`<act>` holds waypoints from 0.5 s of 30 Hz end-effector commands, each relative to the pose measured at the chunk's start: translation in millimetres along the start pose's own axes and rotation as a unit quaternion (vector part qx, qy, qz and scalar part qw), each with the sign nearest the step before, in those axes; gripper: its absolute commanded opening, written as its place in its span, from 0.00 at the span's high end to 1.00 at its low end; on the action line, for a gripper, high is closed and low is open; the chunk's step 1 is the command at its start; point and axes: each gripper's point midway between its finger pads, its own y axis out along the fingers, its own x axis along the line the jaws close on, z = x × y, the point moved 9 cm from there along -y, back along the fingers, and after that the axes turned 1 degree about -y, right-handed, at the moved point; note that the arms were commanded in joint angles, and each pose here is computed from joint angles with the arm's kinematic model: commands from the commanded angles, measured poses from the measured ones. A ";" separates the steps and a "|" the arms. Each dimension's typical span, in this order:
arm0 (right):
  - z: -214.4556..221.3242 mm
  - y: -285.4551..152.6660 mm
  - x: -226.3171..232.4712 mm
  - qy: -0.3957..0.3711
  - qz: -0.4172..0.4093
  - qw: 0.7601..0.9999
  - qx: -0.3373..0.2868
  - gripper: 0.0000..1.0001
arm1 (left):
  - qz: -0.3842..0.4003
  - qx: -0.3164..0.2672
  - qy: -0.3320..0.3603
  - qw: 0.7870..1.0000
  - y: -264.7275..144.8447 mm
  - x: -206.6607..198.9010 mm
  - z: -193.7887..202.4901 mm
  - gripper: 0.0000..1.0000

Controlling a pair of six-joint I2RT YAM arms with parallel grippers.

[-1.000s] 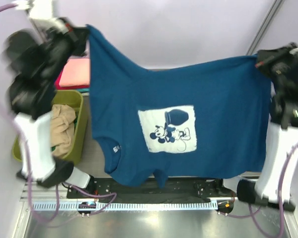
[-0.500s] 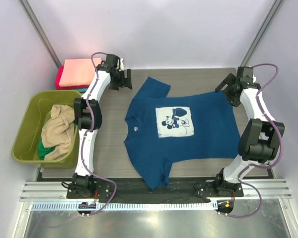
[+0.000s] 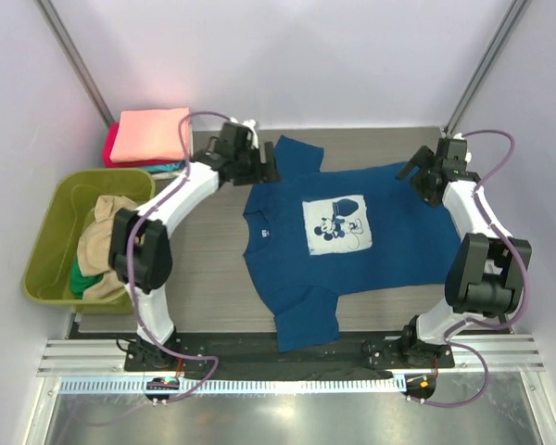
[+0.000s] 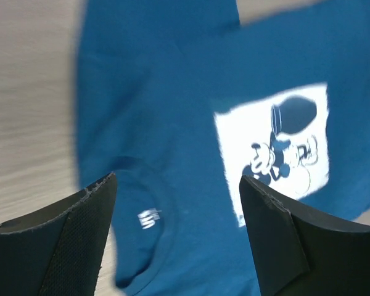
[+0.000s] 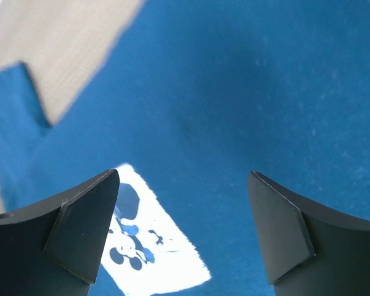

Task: Fold and stack the t-shirts

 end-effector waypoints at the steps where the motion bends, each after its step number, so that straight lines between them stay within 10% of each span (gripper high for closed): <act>1: 4.0 10.1 2.4 -0.005 -0.011 1.000 0.004 0.09 | 0.011 0.025 -0.034 0.999 52.0 0.8 27.6 0.21; 15: 8.9 20.6 -1.3 -0.012 -0.002 1.000 0.016 0.09 | -0.130 0.096 0.022 0.987 129.1 30.9 40.1 0.23</act>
